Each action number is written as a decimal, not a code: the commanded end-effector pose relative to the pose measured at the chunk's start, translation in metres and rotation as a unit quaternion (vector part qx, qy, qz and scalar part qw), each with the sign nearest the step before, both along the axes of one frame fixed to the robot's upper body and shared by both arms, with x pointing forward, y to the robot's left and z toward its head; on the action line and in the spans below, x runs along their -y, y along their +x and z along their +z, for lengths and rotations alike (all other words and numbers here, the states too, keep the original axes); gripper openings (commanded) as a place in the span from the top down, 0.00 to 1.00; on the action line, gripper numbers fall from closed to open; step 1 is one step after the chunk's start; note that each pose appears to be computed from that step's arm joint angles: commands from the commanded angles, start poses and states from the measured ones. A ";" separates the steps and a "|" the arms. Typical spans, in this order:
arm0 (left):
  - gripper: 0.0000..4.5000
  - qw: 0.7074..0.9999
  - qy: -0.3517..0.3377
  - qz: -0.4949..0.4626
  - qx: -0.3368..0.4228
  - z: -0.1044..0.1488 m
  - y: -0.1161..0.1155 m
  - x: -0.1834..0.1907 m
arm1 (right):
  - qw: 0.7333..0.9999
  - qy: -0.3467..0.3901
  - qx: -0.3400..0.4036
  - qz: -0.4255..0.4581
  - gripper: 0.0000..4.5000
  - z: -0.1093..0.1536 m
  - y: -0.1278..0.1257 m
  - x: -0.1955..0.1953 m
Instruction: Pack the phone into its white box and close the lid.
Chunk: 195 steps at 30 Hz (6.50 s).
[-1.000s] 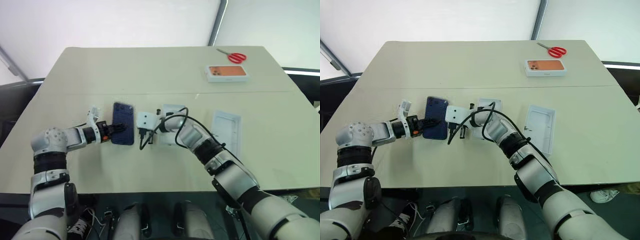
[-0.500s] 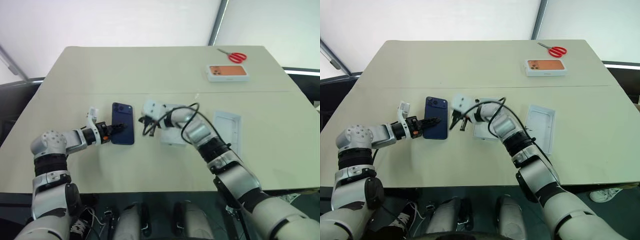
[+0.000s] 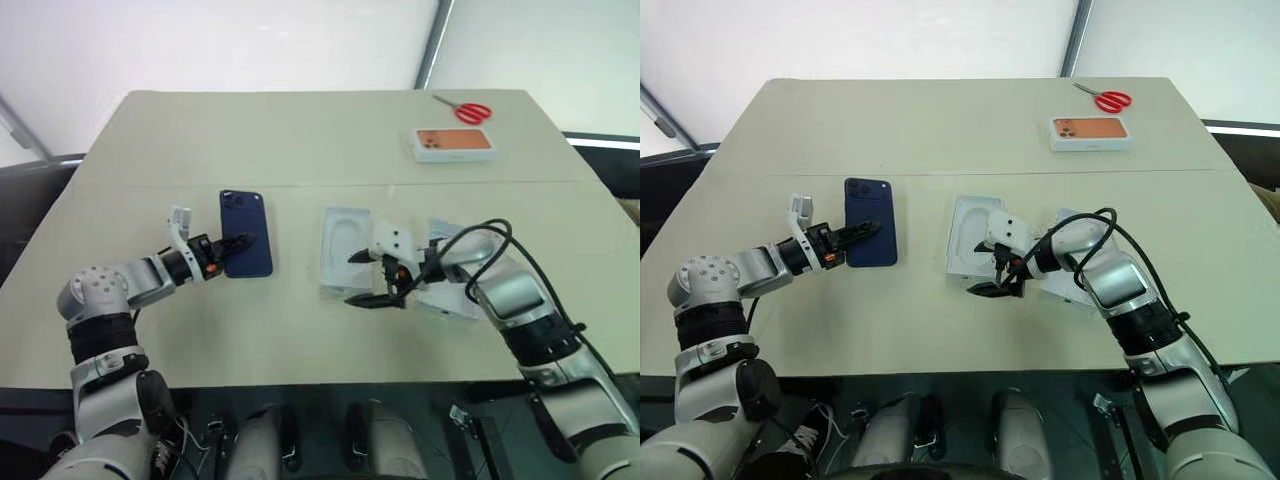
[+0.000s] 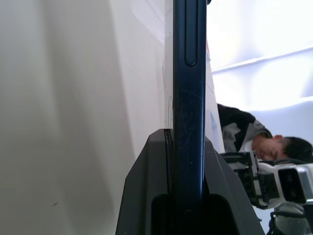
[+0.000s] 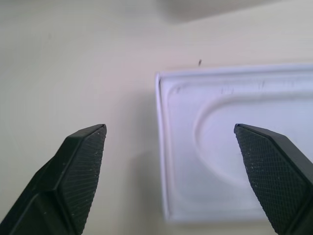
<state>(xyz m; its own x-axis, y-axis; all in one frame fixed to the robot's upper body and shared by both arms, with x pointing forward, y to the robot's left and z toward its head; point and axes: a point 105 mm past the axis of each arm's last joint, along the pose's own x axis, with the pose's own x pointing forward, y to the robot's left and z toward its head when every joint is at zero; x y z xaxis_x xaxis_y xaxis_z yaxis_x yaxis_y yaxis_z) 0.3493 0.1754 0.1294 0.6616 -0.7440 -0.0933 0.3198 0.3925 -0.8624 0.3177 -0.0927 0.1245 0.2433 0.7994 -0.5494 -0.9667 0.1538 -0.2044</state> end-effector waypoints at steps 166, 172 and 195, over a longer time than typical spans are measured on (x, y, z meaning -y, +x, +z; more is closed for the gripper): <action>1.00 0.928 0.251 -0.234 0.145 -0.026 0.012 0.223 | 0.968 -0.107 0.110 -0.198 0.99 -0.017 0.011 0.133; 1.00 0.925 0.241 -0.248 0.157 -0.021 0.007 0.223 | 0.967 -0.104 0.121 -0.198 0.99 -0.015 0.017 0.130; 1.00 0.927 0.273 -0.106 0.233 0.015 0.028 0.123 | 0.962 -0.152 0.093 -0.208 0.99 -0.011 0.004 0.176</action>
